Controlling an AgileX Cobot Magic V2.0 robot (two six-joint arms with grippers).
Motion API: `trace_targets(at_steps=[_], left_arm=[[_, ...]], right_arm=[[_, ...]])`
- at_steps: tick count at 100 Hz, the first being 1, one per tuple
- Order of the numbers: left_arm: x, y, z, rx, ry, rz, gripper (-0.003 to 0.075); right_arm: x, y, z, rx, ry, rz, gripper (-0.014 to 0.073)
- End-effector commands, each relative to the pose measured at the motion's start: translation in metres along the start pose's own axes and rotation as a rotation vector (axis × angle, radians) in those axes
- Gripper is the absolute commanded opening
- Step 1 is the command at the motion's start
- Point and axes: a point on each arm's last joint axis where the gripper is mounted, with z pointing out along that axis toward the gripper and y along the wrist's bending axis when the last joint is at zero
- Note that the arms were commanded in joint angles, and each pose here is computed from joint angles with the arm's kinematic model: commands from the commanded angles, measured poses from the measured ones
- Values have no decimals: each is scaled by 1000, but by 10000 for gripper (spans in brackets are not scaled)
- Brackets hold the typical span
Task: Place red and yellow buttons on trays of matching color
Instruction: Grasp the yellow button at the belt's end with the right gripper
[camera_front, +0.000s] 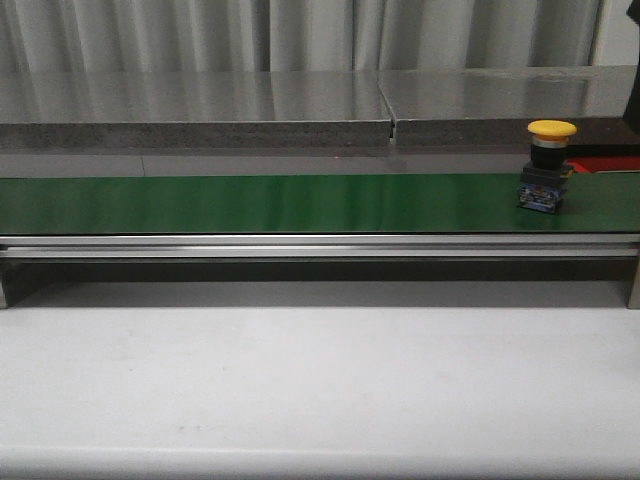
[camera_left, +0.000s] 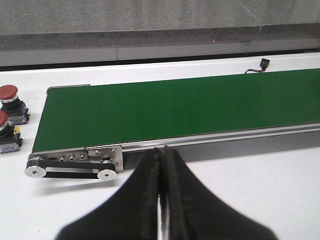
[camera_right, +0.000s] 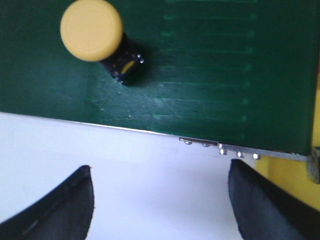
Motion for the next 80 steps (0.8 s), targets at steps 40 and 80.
trace_targets(at_steps=[40,80], left_arm=[[-13,0,-4,-8,-89,-18,-19],[-13,0,-4,-8,-89,-18,-19]], right_arm=[[-51,0,29,-32,-29,-19,552],[-69,-7,57,0,3,-48,421]])
